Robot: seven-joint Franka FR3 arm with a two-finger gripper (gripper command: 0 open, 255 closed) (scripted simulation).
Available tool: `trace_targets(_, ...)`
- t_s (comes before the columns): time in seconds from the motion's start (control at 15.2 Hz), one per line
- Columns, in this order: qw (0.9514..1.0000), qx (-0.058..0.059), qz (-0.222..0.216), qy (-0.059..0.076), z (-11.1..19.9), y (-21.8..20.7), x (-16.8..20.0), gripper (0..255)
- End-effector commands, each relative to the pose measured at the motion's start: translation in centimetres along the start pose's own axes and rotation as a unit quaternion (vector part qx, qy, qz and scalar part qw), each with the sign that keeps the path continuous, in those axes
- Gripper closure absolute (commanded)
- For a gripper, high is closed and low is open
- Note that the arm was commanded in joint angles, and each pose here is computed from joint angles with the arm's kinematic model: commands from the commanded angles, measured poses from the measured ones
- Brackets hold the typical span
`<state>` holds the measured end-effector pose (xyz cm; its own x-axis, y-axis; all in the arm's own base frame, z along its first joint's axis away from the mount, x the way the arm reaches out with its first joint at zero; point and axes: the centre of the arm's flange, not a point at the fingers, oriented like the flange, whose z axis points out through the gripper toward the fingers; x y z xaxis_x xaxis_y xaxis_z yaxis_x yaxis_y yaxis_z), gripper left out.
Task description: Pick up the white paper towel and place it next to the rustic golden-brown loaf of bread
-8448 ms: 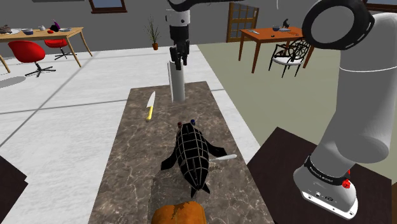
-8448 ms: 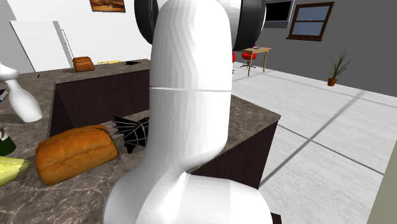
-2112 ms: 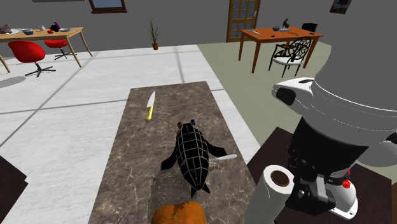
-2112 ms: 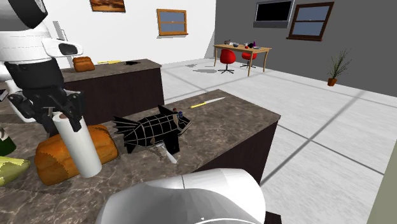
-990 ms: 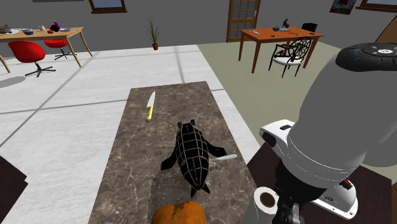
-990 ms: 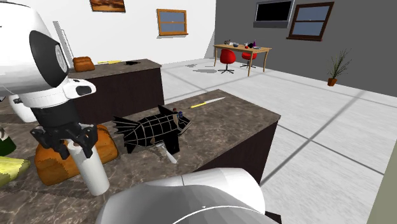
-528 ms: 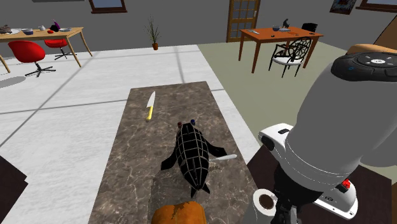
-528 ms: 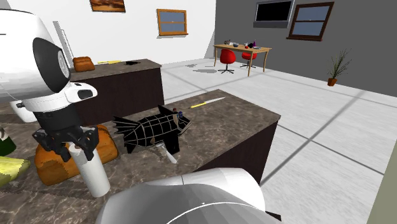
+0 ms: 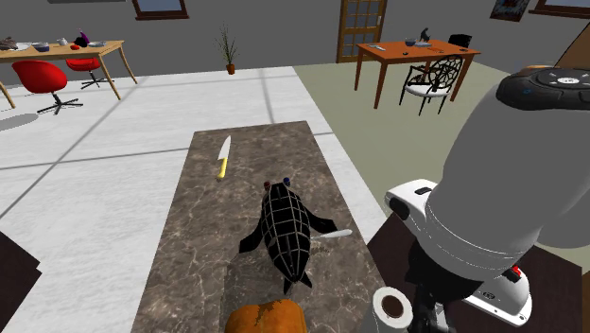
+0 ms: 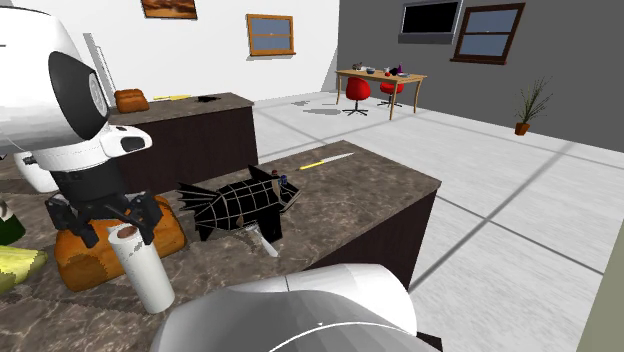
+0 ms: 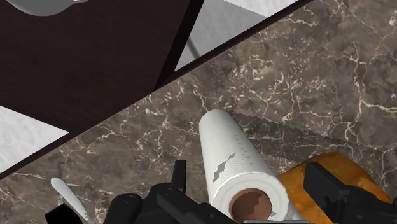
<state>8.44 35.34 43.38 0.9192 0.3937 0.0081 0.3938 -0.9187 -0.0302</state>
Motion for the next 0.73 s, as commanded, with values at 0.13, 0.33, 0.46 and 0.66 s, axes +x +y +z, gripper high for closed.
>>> trace_targets(0.13, 1.0000, 0.000, 0.000, 0.000, -4.3, 0.0, 0.0, 0)
trace_targets(0.33, 1.0000, 0.000, 0.000, 0.000, -4.3, 0.0, 0.0, 0)
trace_targets(0.46, 1.0000, 0.000, 0.000, 0.000, -4.3, 0.0, 0.0, 0)
trace_targets(0.66, 1.0000, 0.000, 0.000, 0.000, -4.3, 0.0, 0.0, 0)
